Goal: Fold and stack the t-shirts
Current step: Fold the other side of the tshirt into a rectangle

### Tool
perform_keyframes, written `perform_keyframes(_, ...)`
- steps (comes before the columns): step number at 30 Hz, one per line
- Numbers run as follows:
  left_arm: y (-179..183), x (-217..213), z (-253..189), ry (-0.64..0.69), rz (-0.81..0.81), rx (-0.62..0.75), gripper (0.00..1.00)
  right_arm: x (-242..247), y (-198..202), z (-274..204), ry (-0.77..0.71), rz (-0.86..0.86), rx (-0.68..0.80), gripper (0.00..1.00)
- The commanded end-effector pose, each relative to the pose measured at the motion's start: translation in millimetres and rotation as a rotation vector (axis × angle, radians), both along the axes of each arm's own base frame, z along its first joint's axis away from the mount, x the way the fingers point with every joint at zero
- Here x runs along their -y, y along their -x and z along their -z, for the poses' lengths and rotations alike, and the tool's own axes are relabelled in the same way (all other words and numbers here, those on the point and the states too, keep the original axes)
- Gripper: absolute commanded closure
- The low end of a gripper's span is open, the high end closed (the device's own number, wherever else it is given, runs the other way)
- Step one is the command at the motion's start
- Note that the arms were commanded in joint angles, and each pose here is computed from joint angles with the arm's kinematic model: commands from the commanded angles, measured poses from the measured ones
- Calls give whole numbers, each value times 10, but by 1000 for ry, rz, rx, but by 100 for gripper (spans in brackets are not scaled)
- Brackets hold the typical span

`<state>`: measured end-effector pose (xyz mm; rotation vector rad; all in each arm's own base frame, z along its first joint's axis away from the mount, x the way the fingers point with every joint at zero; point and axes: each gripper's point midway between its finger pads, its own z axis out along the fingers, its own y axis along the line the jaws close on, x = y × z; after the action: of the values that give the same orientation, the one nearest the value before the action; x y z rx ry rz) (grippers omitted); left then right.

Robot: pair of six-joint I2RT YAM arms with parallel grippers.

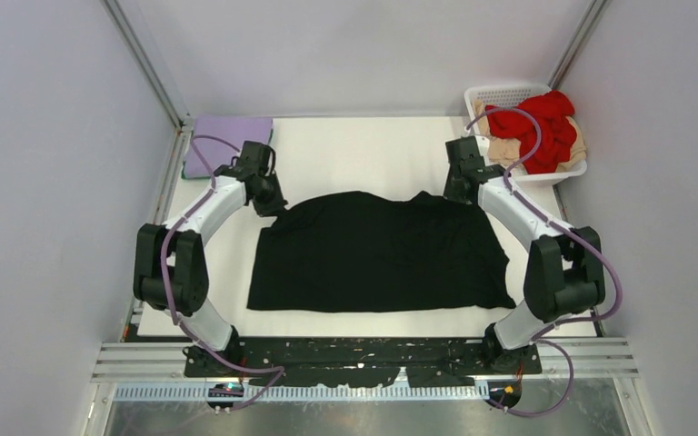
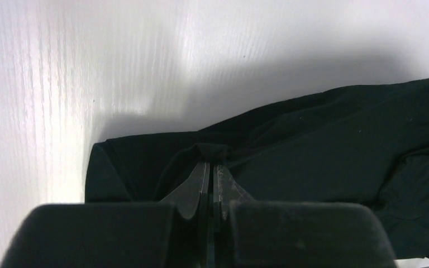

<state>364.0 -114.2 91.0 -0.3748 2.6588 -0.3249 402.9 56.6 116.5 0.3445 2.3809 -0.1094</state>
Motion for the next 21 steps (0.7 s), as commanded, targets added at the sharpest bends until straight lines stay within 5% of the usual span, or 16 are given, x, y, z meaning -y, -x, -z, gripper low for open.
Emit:
perform_keyframes(1,33,15,-148,-12,39,84,100,105,326,-193,32,33,28,95)
perform_keyframes(14,77,-197,-373,-151,41,200,100,111,1160,-286,46,-28,-19,95)
perform_keyframes(21,-87,-266,-568,-203,27,242,100,-17,1175,-219,-6,-75,-20,95)
